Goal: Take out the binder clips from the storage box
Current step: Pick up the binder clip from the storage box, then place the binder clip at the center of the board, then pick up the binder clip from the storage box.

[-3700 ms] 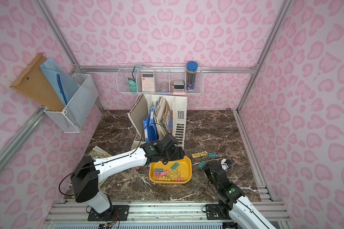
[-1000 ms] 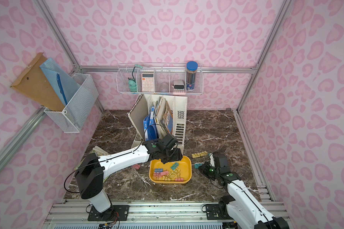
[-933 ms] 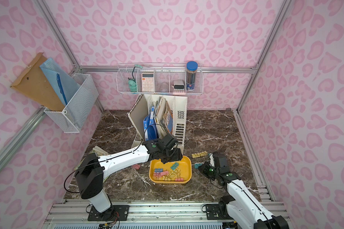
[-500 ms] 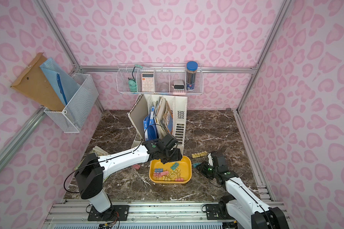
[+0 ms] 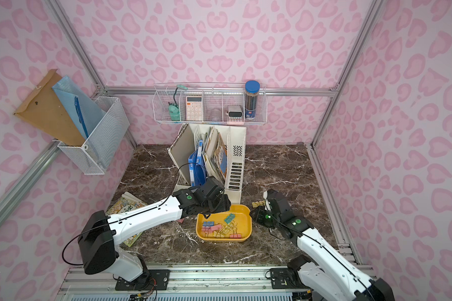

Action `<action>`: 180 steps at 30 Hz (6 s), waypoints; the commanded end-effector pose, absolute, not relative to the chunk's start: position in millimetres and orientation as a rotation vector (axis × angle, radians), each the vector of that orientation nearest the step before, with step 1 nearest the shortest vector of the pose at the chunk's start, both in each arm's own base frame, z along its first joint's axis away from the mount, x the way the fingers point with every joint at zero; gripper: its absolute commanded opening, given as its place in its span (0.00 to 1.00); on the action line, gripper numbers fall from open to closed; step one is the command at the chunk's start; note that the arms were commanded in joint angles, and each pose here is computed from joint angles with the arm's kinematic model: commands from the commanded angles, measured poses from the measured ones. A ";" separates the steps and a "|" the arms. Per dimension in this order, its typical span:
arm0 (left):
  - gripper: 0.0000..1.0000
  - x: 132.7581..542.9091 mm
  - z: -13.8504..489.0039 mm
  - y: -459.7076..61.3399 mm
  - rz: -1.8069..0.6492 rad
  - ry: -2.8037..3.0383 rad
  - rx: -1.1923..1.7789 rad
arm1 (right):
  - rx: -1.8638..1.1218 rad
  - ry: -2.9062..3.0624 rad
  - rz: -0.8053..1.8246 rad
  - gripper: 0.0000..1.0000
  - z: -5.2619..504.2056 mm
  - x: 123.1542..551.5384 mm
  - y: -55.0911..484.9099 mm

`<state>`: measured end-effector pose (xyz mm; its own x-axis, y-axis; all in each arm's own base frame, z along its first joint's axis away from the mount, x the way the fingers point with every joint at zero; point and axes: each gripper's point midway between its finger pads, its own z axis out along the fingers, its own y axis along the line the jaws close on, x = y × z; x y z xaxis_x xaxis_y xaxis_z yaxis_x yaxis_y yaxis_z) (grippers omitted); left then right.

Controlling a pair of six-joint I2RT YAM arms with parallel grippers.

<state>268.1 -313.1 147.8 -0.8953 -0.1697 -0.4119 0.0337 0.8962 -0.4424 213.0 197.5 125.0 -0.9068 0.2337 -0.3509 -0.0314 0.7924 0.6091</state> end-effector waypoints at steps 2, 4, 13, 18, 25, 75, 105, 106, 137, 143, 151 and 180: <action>0.66 273.8 155.0 -289.3 -0.542 2.540 -0.193 | 0.077 2.562 0.788 0.35 127.7 222.2 235.2; 0.65 271.4 153.3 -275.5 -0.502 2.528 -0.244 | 0.093 2.601 0.793 0.36 116.5 225.4 244.6; 0.64 260.5 147.7 -250.2 -0.464 2.515 -0.304 | 0.009 2.699 0.844 0.39 79.7 222.8 270.6; 0.65 259.4 147.4 -247.6 -0.449 2.522 -0.307 | 0.007 2.756 0.832 0.30 61.2 223.2 277.2; 0.65 260.2 148.2 -247.3 -0.440 2.523 -0.300 | 0.034 2.762 0.806 0.19 55.7 226.2 275.6; 0.99 255.1 146.0 -403.0 -0.728 2.638 0.211 | 0.976 2.111 1.004 0.00 75.8 232.3 71.5; 0.99 259.1 139.8 -392.5 -0.663 2.649 0.155 | 1.164 1.981 1.088 0.00 62.1 235.0 65.8; 0.99 258.9 139.6 -392.4 -0.663 2.650 0.155 | 1.157 1.982 1.093 0.00 62.3 235.4 66.6; 0.99 260.5 141.7 -388.9 -0.682 2.653 0.127 | 1.186 2.049 1.087 0.21 57.1 236.4 73.0; 0.99 260.8 143.4 -388.4 -0.684 2.648 0.129 | 1.072 2.104 1.112 0.24 62.5 232.5 82.1; 0.99 263.0 142.6 -387.1 -0.681 2.649 0.125 | 0.991 2.191 1.128 0.26 59.5 227.2 92.4; 0.51 229.8 109.3 -284.0 -0.337 2.834 -0.438 | 0.131 2.420 0.787 0.35 147.7 237.4 192.9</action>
<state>235.0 -288.8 111.0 -0.9401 -0.2223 -0.2585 -0.1569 0.9552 -0.2510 228.0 185.5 143.8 -0.8493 0.2877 -0.4427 -0.0519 0.7889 0.6124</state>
